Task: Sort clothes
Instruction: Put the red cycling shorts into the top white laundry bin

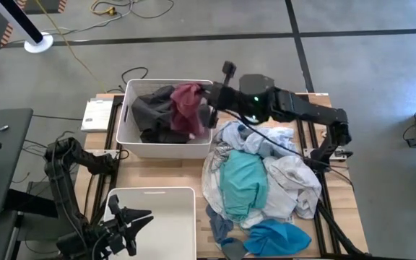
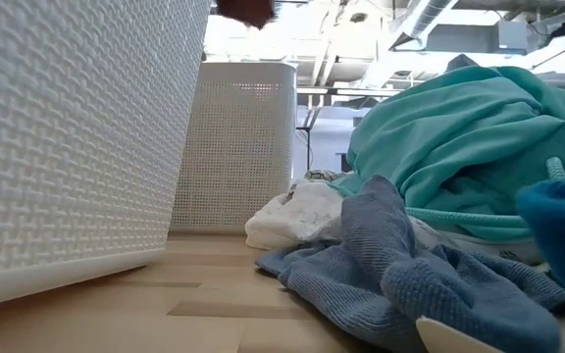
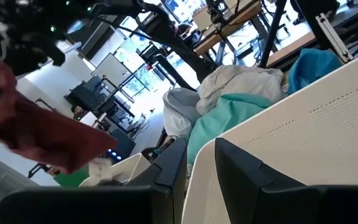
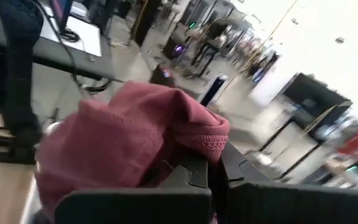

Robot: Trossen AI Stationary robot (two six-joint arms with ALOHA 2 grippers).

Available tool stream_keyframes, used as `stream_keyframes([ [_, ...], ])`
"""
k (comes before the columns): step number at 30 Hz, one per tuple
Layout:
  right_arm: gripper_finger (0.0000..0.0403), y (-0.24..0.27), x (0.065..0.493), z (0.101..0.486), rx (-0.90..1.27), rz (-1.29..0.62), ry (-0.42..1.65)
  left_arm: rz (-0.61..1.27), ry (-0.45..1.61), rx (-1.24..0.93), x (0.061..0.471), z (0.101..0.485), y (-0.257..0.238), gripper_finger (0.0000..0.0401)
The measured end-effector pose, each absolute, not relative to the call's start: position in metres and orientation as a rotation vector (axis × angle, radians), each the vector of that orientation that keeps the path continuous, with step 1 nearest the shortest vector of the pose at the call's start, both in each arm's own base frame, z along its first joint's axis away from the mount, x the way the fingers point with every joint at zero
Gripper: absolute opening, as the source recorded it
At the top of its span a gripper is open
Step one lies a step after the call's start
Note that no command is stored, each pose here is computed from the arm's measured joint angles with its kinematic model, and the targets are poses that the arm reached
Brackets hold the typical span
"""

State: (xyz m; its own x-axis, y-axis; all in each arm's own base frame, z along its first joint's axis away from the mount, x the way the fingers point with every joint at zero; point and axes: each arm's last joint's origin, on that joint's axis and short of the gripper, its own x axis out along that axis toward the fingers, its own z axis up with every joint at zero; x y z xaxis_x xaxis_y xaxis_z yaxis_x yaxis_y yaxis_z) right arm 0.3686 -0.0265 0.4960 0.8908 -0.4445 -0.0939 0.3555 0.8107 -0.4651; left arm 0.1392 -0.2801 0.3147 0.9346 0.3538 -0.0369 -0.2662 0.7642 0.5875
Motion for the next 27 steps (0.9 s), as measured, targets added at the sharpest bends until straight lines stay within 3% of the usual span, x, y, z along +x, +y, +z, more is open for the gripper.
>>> stream_keyframes([
  [13, 0.0003, -0.064, 0.412, 0.434, -0.354, -0.355, 0.393, 0.357, 0.150, 0.592, 0.145, 0.315, -0.278, 0.0080],
  [27, 0.0003, -0.094, 0.464, 0.323, -0.318, -0.309, 0.771, 0.358, 0.148, 0.579, 0.145, 0.315, -0.279, 0.0080],
])
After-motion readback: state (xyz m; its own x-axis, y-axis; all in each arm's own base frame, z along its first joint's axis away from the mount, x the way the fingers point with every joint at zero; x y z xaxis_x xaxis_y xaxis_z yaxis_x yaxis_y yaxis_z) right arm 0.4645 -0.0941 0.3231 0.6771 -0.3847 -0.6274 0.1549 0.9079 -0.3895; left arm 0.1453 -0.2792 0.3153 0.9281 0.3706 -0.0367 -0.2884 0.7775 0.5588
